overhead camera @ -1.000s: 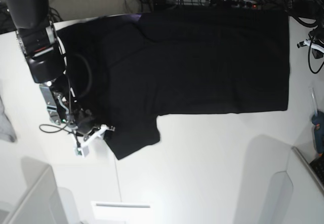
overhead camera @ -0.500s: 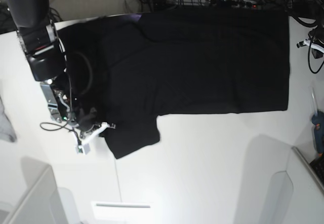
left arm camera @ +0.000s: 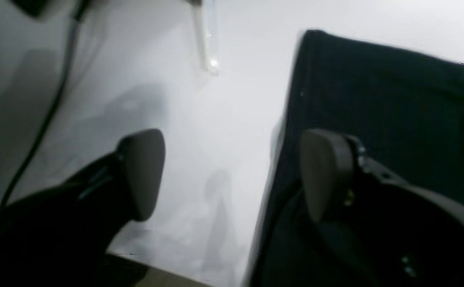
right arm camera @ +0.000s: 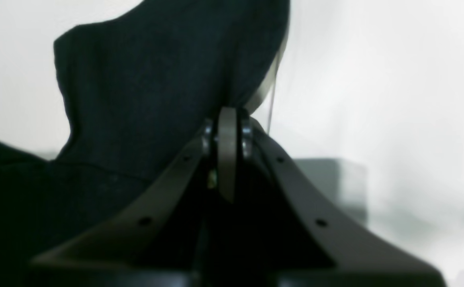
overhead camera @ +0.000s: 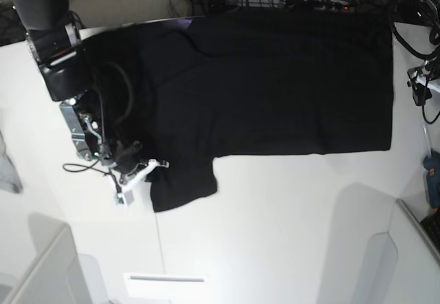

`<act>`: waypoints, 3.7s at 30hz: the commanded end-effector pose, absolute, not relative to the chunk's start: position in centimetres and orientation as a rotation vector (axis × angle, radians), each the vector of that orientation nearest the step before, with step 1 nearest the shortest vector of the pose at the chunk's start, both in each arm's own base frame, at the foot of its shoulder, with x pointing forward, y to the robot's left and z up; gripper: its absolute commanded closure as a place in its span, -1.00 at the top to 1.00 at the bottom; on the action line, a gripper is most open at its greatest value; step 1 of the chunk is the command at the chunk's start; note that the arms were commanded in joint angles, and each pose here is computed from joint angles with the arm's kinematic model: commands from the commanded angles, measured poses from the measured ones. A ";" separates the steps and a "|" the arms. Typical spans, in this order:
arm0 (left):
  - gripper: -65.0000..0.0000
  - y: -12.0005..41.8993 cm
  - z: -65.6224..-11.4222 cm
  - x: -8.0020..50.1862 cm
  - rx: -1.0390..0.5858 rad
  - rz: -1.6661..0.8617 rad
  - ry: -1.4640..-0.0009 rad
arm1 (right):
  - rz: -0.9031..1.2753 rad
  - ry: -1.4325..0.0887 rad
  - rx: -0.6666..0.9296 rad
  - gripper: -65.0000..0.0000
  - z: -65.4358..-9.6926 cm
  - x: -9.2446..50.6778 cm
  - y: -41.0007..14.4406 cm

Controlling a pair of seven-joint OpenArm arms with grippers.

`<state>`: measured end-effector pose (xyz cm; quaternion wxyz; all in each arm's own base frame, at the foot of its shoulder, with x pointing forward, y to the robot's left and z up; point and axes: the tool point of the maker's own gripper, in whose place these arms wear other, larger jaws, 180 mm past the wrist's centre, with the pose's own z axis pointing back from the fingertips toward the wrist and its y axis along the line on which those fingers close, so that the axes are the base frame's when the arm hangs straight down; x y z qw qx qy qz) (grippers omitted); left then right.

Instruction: Fold the T-shirt properly

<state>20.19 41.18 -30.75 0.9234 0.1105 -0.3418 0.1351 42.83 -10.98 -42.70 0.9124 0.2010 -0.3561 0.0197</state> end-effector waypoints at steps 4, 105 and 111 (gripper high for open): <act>0.49 42.3 -31.6 23.6 0.245 0.258 -0.678 | 0.046 -0.810 0.420 -1.00 -40.2 44.9 -11.3; -1.00 36.8 -34.5 31.9 0.056 0.145 -0.825 | -0.012 -0.957 0.399 -1.00 -38.7 42.4 -15.9; -1.00 36.8 -34.3 31.5 0.064 0.143 -0.827 | 0.001 -0.966 0.410 -1.00 -38.5 41.7 -15.5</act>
